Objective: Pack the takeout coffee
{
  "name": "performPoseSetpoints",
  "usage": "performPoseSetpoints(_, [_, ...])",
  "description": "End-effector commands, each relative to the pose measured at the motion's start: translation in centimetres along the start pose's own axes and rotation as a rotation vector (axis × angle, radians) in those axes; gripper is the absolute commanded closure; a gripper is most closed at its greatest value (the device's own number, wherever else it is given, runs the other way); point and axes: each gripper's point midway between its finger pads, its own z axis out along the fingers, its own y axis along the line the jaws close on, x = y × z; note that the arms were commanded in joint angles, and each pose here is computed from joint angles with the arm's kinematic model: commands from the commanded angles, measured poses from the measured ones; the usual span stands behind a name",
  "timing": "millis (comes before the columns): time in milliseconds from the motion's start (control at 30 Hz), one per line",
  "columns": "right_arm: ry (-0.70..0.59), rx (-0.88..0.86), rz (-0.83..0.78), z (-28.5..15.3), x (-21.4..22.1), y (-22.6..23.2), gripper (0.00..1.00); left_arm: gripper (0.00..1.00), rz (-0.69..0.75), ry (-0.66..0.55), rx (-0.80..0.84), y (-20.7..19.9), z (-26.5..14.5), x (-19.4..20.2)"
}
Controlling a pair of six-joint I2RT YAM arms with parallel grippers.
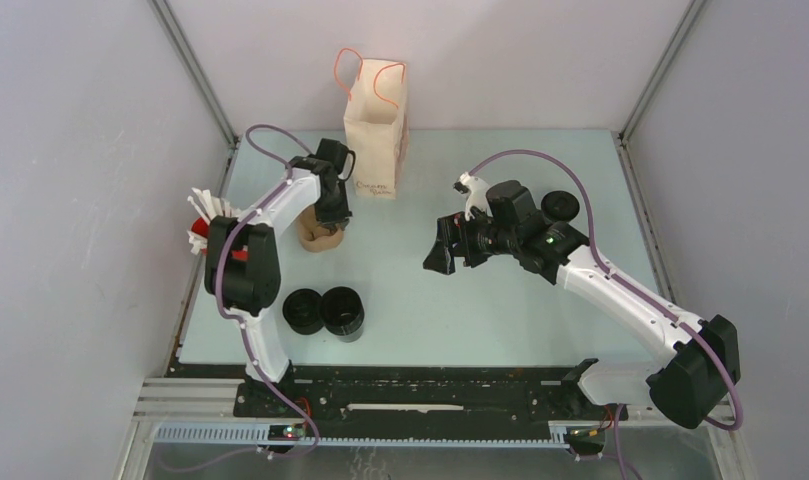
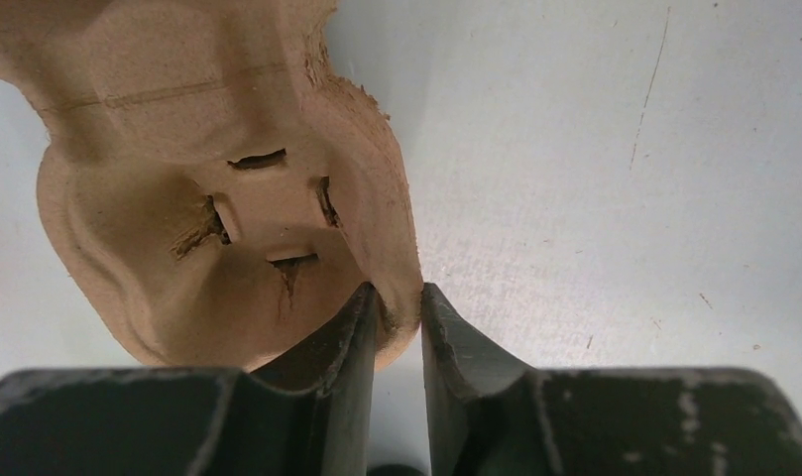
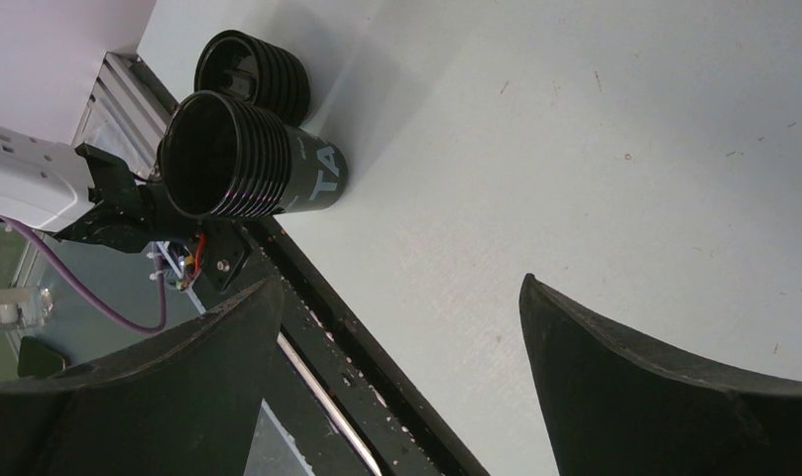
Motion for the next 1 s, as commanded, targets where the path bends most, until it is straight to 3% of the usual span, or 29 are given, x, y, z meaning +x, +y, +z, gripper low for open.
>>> performPoseSetpoints(0, [-0.01, -0.026, -0.015, 0.2, -0.2, 0.7, 0.02, 0.73, -0.038, -0.056, 0.063, -0.4, -1.6, -1.9])
performPoseSetpoints(633, [-0.007, -0.028, -0.015, 0.3, -0.1, 0.7, 0.02, 0.87, -0.099, -0.063, 0.144, 0.2, -2.2, -1.9])
performPoseSetpoints(967, [-0.007, -0.028, -0.017, 0.2, -0.1, 0.8, 0.02, 0.96, -0.148, -0.014, 0.328, -0.6, -2.4, -1.7])
